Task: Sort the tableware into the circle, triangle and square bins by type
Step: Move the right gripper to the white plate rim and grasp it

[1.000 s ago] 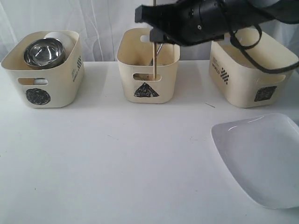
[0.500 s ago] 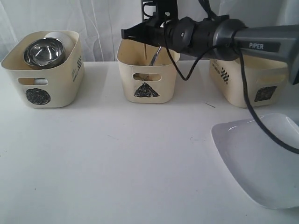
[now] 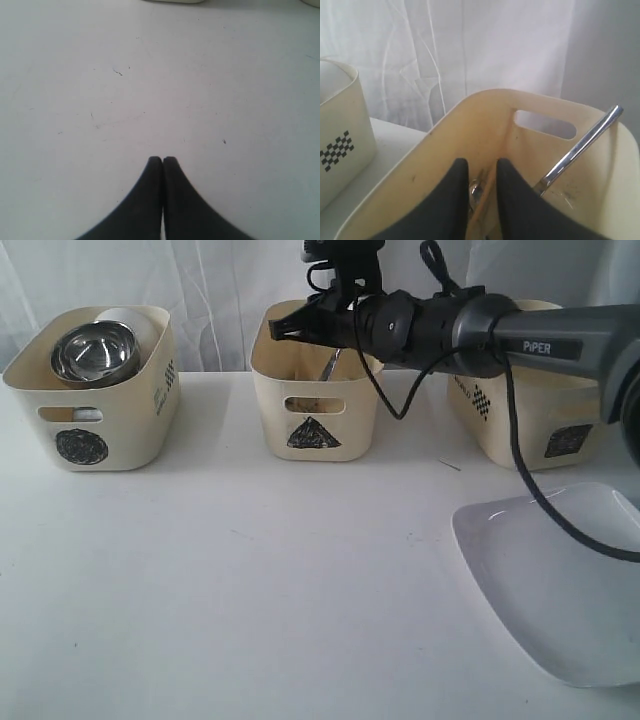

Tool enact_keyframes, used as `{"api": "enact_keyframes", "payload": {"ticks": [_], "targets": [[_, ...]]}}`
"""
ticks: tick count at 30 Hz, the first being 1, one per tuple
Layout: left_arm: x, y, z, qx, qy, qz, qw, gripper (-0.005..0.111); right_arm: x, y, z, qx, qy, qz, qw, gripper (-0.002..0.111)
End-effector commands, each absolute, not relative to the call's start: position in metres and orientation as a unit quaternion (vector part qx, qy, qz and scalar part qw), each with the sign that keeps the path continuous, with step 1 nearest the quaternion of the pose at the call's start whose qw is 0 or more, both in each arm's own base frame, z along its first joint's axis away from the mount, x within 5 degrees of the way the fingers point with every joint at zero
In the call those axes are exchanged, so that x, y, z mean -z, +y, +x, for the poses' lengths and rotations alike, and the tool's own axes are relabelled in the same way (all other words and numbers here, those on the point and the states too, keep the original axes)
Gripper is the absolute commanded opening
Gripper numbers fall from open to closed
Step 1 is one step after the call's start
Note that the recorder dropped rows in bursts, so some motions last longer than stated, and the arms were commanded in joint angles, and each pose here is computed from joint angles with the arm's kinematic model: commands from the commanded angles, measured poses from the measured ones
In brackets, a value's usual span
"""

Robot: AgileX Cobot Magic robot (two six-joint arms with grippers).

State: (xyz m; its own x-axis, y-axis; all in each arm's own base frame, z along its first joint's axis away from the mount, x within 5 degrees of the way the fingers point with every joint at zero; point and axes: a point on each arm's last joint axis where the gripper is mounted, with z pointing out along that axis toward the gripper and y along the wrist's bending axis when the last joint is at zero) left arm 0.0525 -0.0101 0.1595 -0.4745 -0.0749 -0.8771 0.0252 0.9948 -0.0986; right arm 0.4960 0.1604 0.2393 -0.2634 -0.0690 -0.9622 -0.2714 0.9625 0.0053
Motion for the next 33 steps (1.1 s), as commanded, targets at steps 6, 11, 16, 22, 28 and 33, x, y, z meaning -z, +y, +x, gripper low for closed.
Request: {"api": "enact_keyframes", "payload": {"ticks": [6, 11, 16, 22, 28, 33], "targets": [[-0.158, -0.010, 0.052, 0.051, 0.857, -0.015, 0.513, 0.000, -0.293, 0.132, 0.457, -0.111, 0.862, -0.174, 0.463, 0.010], [-0.158, -0.010, 0.052, 0.051, 0.857, -0.015, 0.513, 0.000, -0.298, 0.065, 0.427, -0.030, 0.946, -0.094, 0.310, 0.000], [-0.158, -0.010, 0.052, 0.051, 0.857, -0.015, 0.513, 0.000, -0.297, -0.001, 0.374, -0.015, 0.967, 0.017, 0.254, 0.000], [-0.158, -0.010, 0.052, 0.051, 0.857, -0.015, 0.513, 0.000, -0.253, -0.085, 0.284, -0.076, 0.967, 0.220, 0.107, 0.000], [-0.158, -0.010, 0.052, 0.051, 0.857, -0.015, 0.513, 0.000, -0.217, -0.139, 0.219, -0.203, 0.938, 0.280, 0.017, 0.000], [-0.158, -0.010, 0.052, 0.051, 0.857, -0.015, 0.513, 0.000, -0.214, -0.159, 0.203, -0.191, 0.945, 0.265, 0.025, 0.007]]}}
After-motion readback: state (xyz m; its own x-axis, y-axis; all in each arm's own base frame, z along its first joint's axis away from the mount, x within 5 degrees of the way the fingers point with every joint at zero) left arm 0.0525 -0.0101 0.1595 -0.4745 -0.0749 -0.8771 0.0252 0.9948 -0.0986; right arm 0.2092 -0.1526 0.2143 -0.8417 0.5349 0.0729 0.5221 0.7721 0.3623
